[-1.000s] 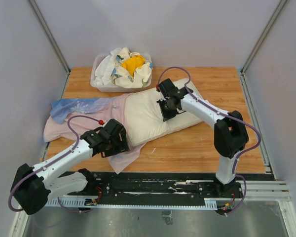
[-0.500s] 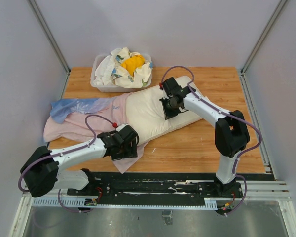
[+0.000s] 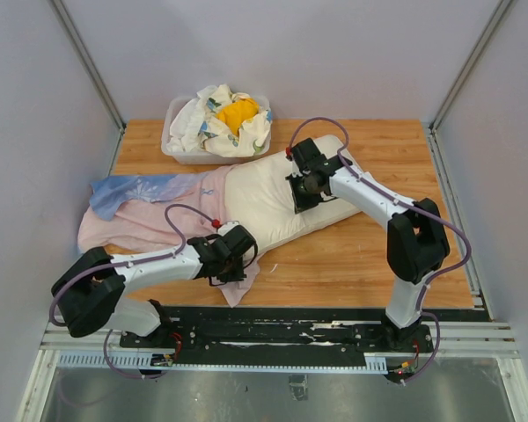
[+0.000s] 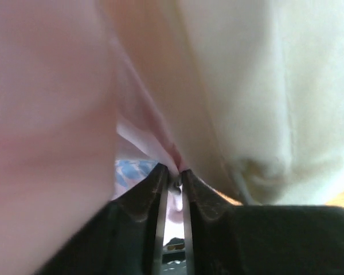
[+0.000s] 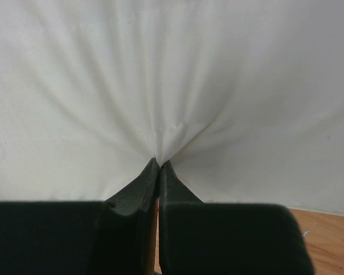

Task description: Put the pillow into the pillowcase

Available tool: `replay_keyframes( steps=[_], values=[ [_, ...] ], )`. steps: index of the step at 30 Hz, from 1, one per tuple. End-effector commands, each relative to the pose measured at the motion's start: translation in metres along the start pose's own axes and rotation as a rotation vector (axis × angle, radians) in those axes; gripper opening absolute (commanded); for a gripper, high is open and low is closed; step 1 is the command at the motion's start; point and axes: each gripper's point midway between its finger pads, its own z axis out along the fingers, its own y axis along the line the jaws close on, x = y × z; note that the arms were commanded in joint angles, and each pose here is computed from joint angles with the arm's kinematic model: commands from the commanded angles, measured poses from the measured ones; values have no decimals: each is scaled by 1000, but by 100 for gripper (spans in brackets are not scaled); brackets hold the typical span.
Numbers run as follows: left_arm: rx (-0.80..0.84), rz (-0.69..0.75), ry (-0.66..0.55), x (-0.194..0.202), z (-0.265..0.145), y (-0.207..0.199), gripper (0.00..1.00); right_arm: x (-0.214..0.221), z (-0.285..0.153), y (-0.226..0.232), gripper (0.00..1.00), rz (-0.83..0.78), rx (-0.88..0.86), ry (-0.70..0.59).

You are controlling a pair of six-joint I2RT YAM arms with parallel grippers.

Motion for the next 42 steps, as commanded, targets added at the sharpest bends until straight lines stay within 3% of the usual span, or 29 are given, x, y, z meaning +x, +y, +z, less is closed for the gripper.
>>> replay_keyframes(
  steps=[1,2,3,15,20,22,24,30,37,42],
  values=[
    [12,2,-19,-2,6,-8,10,-1,-13,-8,1,20,19,-28],
    [14,0,-19,-3,6,-10,1,0,-14,-8,1,20,21,-27],
    [24,0,-17,-3,5,-14,0,1,-14,-10,1,19,26,-27],
    [229,124,-3,-17,-16,-128,0,-2,-28,-35,1,34,116,-51],
    [276,151,12,-21,-13,-154,0,2,-29,-46,1,47,141,-48],
    [271,152,13,-22,-14,-153,1,7,-26,-49,1,54,142,-40],
    [270,147,5,-23,-20,-150,8,10,-24,-49,1,61,135,-39],
    [180,137,-61,-37,-46,-121,52,15,-16,-48,1,73,124,-27],
    [-25,118,-206,-61,-71,-61,56,16,-14,-45,1,76,108,-25],
    [-159,143,-216,-57,-62,-29,53,20,-11,-43,1,82,93,-16]
  ],
)
